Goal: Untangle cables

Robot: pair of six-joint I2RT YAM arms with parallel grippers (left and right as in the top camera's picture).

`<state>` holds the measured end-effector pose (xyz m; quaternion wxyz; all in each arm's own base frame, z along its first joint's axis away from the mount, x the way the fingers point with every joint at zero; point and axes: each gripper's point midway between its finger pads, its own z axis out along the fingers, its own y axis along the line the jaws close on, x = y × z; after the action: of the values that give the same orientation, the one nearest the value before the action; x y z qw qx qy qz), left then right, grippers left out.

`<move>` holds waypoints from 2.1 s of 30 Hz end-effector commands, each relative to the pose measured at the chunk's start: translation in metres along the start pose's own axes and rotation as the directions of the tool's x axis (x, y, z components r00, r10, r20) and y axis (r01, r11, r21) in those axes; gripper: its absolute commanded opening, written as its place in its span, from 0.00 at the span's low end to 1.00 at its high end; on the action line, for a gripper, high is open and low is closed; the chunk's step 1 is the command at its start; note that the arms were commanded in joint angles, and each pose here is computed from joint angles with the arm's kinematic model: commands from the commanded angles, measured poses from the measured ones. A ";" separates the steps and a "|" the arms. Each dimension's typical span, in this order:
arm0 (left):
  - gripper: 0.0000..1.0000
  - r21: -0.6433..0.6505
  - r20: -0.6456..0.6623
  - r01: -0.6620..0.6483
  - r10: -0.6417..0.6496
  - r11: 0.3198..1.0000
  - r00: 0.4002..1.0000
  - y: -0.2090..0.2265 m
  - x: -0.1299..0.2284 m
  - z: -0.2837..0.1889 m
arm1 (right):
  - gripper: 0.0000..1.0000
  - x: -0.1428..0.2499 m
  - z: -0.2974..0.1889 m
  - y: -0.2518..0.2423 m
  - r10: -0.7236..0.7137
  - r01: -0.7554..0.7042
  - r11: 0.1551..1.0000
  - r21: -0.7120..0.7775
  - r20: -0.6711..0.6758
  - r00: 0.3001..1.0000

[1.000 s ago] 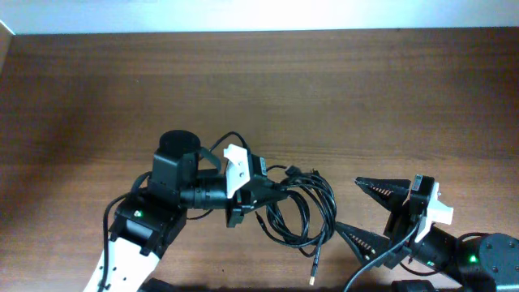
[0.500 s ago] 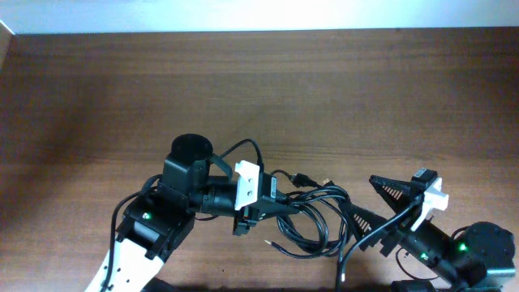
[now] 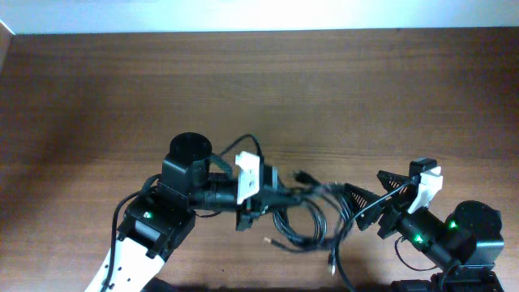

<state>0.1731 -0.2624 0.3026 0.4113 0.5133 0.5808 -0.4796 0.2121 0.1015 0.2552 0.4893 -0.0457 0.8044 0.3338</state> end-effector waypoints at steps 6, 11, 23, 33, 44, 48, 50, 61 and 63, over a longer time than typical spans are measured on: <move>0.00 -0.426 0.030 0.230 -0.241 0.875 0.970 0.069 0.006 -0.019 | 0.99 -0.004 -0.004 0.033 -0.123 0.123 0.976 -0.179 0.011 0.992; 0.00 -0.302 0.087 0.196 -0.178 0.933 0.980 0.052 -0.020 -0.011 | 0.99 0.000 -0.006 0.041 -0.196 0.194 0.955 -0.226 0.013 0.981; 0.00 -0.234 0.094 0.177 -0.159 0.956 0.983 0.041 -0.026 -0.008 | 0.31 -0.001 -0.006 0.041 -0.198 0.196 0.955 -0.223 0.017 0.980; 0.00 -0.199 0.089 0.203 -0.188 0.959 0.978 0.038 -0.023 -0.004 | 0.84 -0.001 -0.006 0.041 -0.197 0.195 0.955 -0.224 0.016 0.980; 0.00 -0.151 0.100 0.217 -0.203 0.964 0.974 0.031 -0.028 -0.003 | 0.44 -0.001 -0.006 0.041 -0.198 0.197 0.954 -0.224 0.017 0.980; 0.00 -0.151 0.075 0.255 -0.246 0.955 0.966 0.042 -0.016 0.005 | 0.04 -0.001 -0.006 0.041 -0.201 0.200 0.954 -0.225 0.018 0.979; 0.00 -0.152 0.051 0.291 -0.287 0.944 0.957 0.052 -0.003 0.012 | 0.04 -0.001 -0.006 0.041 -0.201 0.200 0.954 -0.225 0.017 0.979; 0.00 -0.558 0.270 0.687 -0.681 0.466 0.681 0.126 0.058 -0.018 | 0.04 -0.004 -0.004 0.028 -0.149 0.150 0.977 -0.150 0.017 0.989; 0.00 -0.488 0.183 0.623 -0.627 0.611 0.757 0.113 0.045 -0.006 | 0.04 -0.004 -0.002 0.014 -0.093 0.094 0.993 -0.070 0.011 0.996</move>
<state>0.2794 -0.2379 0.2280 0.3148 0.0988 0.8545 -0.4012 0.2001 0.1201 0.2651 0.4971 -0.1332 0.7792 0.3578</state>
